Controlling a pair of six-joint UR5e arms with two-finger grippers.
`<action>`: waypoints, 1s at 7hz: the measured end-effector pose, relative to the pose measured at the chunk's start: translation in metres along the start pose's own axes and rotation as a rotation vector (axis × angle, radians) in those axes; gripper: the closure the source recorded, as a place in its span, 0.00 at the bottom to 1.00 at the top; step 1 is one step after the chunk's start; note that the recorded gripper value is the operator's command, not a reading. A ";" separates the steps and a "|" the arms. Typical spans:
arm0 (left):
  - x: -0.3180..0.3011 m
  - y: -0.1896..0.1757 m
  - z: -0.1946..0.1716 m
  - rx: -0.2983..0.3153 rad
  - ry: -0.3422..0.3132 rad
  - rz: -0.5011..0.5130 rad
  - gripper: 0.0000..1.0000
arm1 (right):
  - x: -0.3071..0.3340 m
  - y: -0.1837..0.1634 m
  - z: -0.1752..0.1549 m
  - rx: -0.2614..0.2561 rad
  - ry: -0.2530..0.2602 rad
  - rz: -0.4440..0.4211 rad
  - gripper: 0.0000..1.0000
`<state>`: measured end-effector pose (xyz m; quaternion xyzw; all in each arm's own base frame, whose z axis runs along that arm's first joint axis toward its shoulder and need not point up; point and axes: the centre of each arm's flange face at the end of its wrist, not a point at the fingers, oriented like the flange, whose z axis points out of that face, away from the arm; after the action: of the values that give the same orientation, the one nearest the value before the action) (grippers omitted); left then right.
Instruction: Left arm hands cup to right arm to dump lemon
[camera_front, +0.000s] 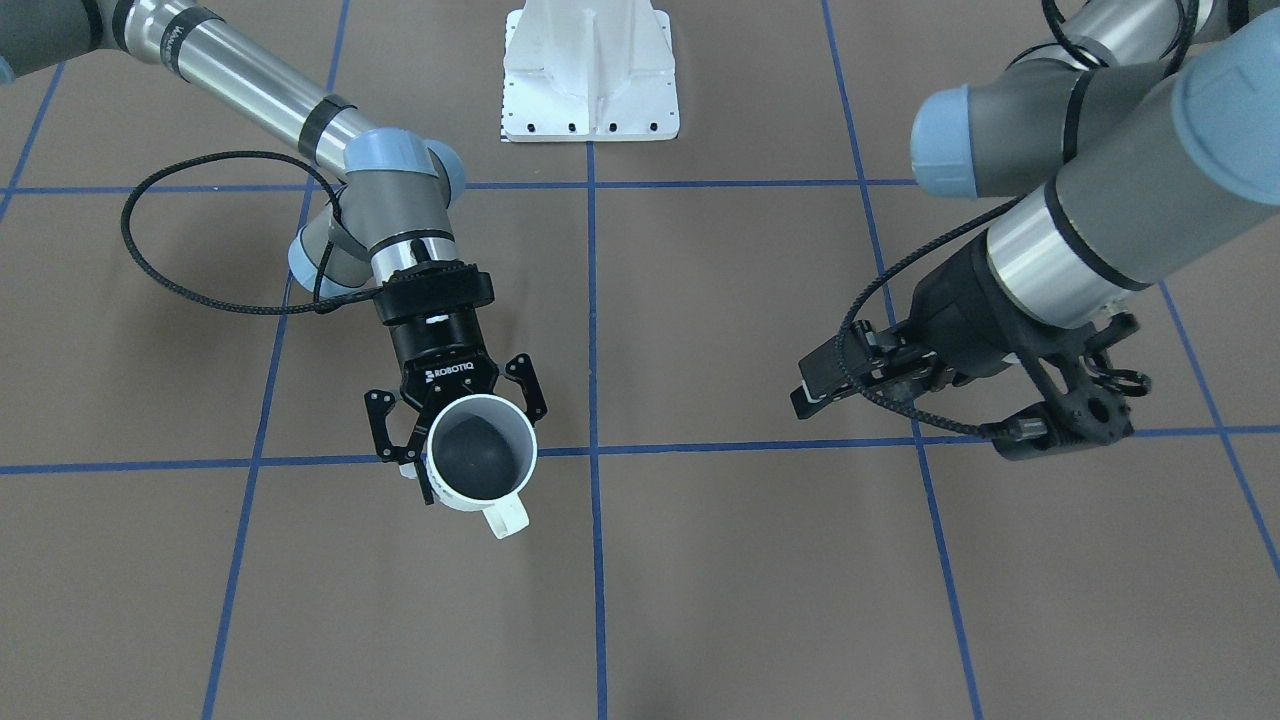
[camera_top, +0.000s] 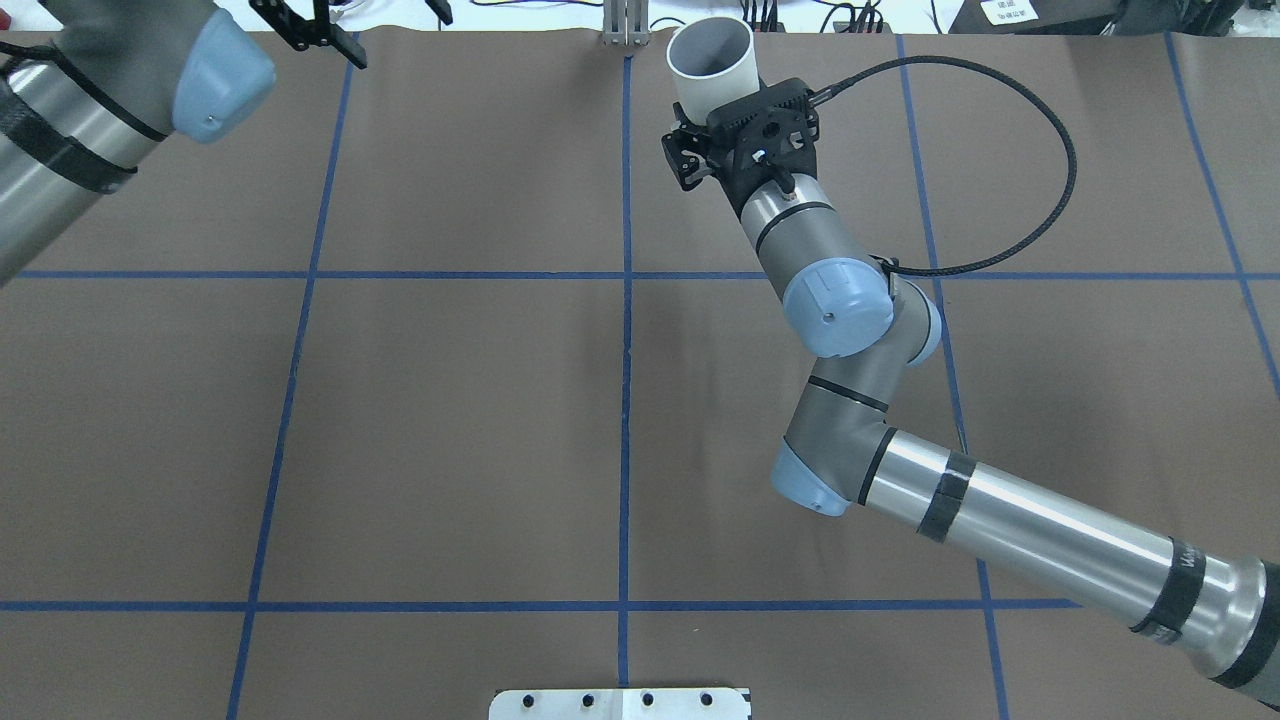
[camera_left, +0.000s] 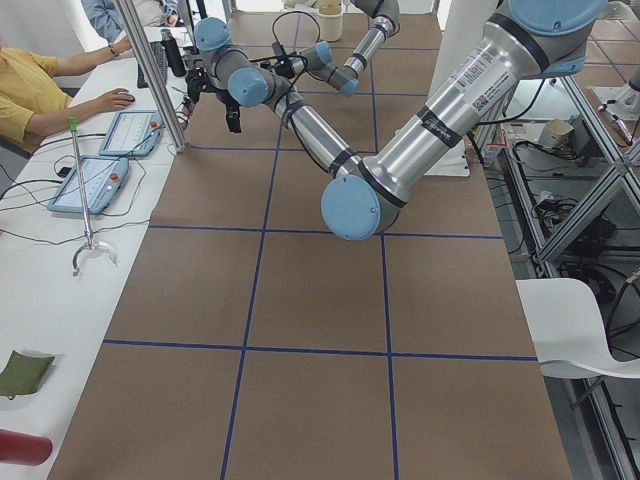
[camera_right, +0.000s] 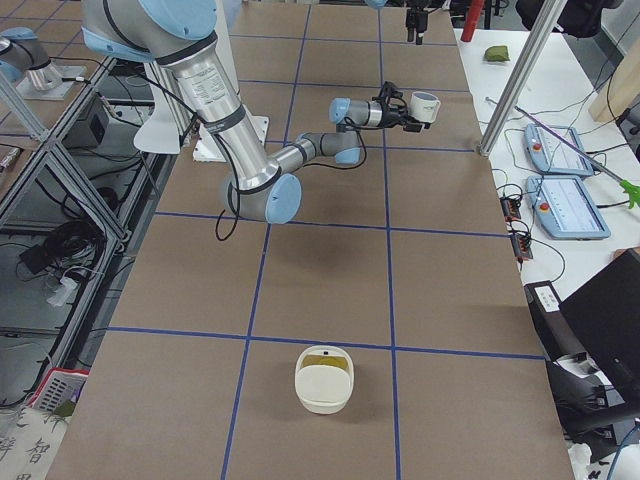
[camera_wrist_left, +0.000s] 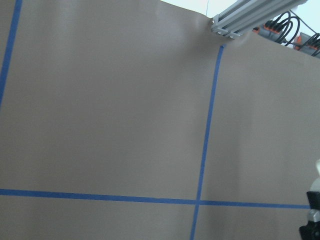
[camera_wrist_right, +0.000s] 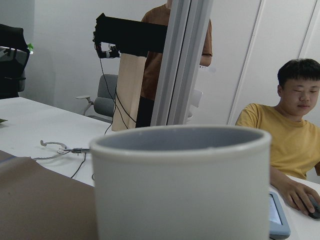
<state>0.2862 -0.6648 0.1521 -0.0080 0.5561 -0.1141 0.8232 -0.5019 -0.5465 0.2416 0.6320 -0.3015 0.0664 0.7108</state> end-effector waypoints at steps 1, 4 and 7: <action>0.018 0.007 0.012 0.026 0.011 -0.036 0.00 | -0.020 -0.006 0.006 -0.028 0.033 -0.036 1.00; 0.064 0.031 0.032 0.044 0.031 -0.071 0.00 | -0.055 -0.004 0.003 -0.064 0.084 -0.150 0.99; 0.097 0.033 0.063 0.049 0.006 -0.091 0.00 | -0.080 -0.001 -0.009 -0.057 0.078 -0.169 0.96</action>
<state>0.3843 -0.6588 0.0825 -0.0126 0.5548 -0.1649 0.8154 -0.5632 -0.5149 0.1997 0.6317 -0.2212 0.0221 0.7427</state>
